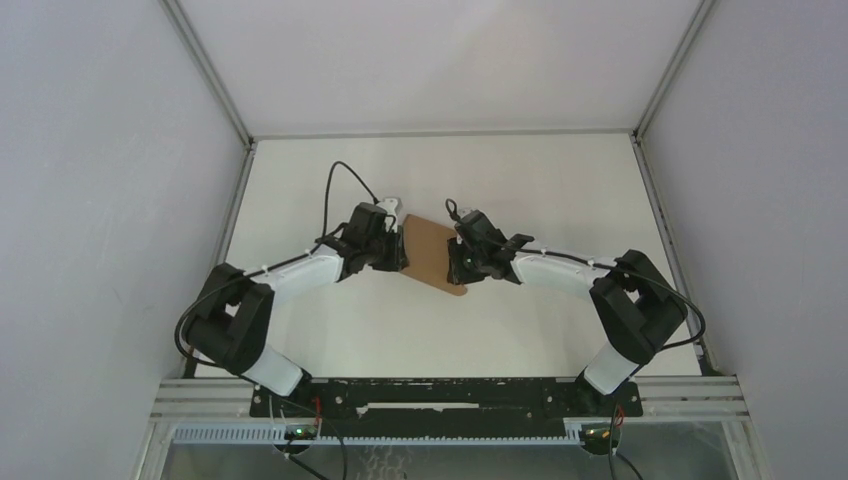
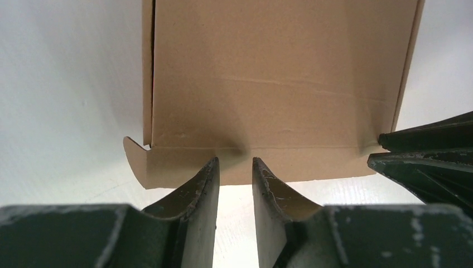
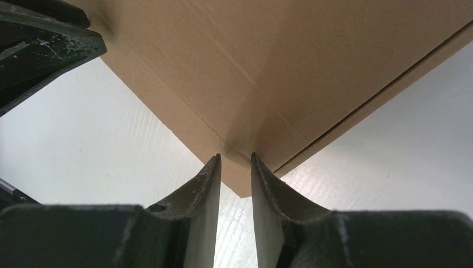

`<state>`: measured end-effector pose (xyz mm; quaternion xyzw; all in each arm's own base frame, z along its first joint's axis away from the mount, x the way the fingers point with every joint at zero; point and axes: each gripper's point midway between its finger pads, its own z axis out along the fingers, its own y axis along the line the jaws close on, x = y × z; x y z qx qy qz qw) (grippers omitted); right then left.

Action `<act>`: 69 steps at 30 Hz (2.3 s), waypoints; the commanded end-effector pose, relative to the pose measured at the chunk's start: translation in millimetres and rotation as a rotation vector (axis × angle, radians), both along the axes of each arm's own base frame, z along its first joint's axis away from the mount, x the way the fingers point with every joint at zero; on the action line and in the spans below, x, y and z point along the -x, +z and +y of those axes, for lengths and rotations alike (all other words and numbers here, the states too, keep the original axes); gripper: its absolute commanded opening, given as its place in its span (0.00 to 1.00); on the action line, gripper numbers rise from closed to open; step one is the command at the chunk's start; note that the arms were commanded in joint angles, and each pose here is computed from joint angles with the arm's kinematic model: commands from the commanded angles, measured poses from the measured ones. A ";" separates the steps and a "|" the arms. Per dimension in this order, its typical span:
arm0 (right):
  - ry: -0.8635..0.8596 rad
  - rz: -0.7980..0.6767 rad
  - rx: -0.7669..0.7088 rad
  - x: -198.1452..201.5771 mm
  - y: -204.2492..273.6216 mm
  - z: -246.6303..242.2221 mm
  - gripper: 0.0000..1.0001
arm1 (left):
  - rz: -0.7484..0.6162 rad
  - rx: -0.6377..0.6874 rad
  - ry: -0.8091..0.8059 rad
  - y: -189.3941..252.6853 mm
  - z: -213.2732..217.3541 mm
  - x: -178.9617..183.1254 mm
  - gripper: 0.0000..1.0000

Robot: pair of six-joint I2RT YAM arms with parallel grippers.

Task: Fold the paper box
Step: Close the paper box at the center of the board.

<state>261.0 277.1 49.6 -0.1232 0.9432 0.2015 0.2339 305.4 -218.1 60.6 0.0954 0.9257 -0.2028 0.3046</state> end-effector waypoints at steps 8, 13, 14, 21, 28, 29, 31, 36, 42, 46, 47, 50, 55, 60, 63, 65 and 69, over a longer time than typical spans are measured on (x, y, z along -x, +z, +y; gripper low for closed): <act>-0.011 0.006 -0.021 -2.5 -5.3 2.5 0.34 | 0.029 0.004 -0.003 -21.3 -3.2 -1.7 0.32; -0.016 -0.016 -0.021 -4.8 4.8 -3.2 0.35 | 0.000 0.024 -0.011 -1.8 -2.6 1.9 0.32; -0.016 -0.025 -0.022 -5.6 8.9 -4.9 0.35 | -0.009 0.027 -0.013 4.6 -1.7 3.2 0.32; -0.040 -0.111 -0.042 -16.0 46.1 -23.1 0.38 | -0.121 0.065 -0.009 75.5 5.3 6.4 0.35; -0.026 -0.148 -0.034 -28.0 66.3 -26.4 0.35 | -0.144 0.060 0.029 96.2 12.0 -18.1 0.36; -0.020 -0.148 -0.034 -29.1 66.9 -24.3 0.33 | -0.133 0.055 0.028 90.3 10.6 -22.9 0.34; -0.005 -0.148 -0.021 -30.4 66.7 -19.9 0.30 | -0.091 0.047 0.015 70.8 5.2 -31.8 0.29; 0.034 -0.143 0.007 -31.3 64.1 -7.2 0.27 | -0.039 0.047 0.002 42.4 -6.9 -51.8 0.23; 0.062 -0.112 0.055 -24.2 51.4 -5.0 0.28 | -0.033 0.020 0.015 30.8 -5.1 -61.3 0.22; 0.081 -0.092 0.089 -18.2 40.0 -3.7 0.27 | -0.047 0.040 0.015 40.1 -4.1 -62.4 0.22; 0.082 -0.090 0.092 -17.8 38.5 -3.1 0.27 | -0.055 0.047 0.011 44.8 -4.9 -61.9 0.22; 0.077 -0.086 0.097 -18.6 35.3 -3.0 0.27 | -0.076 0.066 0.001 60.0 -6.3 -60.3 0.23; 0.068 -0.076 0.089 -23.6 31.0 -3.9 0.28 | -0.093 0.066 0.013 70.6 -3.0 -69.4 0.25; 0.064 -0.066 0.084 -26.5 26.2 -4.0 0.28 | -0.071 0.048 0.020 57.9 -1.1 -82.8 0.25; 0.065 -0.060 0.082 -27.3 23.5 -3.6 0.27 | -0.068 0.046 0.019 53.9 -2.9 -88.6 0.25; 0.065 -0.057 0.083 -27.4 22.0 -3.3 0.27 | -0.065 0.039 0.020 50.7 -2.9 -91.9 0.25; 0.067 -0.051 0.093 -27.2 18.8 -4.8 0.27 | -0.048 0.039 0.013 41.1 -4.5 -95.4 0.24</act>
